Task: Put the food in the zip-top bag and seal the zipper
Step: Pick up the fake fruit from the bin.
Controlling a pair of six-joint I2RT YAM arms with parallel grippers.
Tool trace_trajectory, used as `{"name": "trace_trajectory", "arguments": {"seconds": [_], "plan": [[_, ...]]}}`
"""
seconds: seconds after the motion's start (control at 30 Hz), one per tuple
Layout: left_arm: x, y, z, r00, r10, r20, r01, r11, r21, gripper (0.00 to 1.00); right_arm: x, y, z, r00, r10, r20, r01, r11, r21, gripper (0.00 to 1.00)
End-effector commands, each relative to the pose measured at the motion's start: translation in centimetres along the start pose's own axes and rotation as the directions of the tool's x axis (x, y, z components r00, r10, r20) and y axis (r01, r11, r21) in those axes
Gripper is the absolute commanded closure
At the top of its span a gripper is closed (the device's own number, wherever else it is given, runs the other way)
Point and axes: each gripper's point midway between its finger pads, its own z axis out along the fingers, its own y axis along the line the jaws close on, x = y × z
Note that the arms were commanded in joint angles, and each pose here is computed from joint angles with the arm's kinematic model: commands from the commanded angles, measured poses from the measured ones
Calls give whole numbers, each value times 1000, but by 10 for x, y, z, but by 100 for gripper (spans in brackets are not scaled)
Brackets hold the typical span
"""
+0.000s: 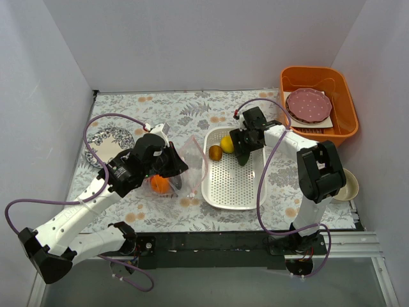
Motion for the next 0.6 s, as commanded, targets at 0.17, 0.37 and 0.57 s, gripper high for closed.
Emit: {"name": "trace_trajectory", "arguments": {"seconds": [0.17, 0.37, 0.57], "plan": [[-3, -4, -6, 1000, 8, 16, -9, 1000, 25, 100, 16, 9, -6, 999, 12, -32, -14, 998, -56, 36], [-5, -4, -9, 1000, 2, 26, -3, 1000, 24, 100, 12, 24, -23, 999, 43, 6, -42, 992, -122, 60], [-7, -5, -11, 999, -1, 43, -1, 999, 38, 100, 6, 36, -53, 995, 76, 61, -64, 983, -173, 63]]}}
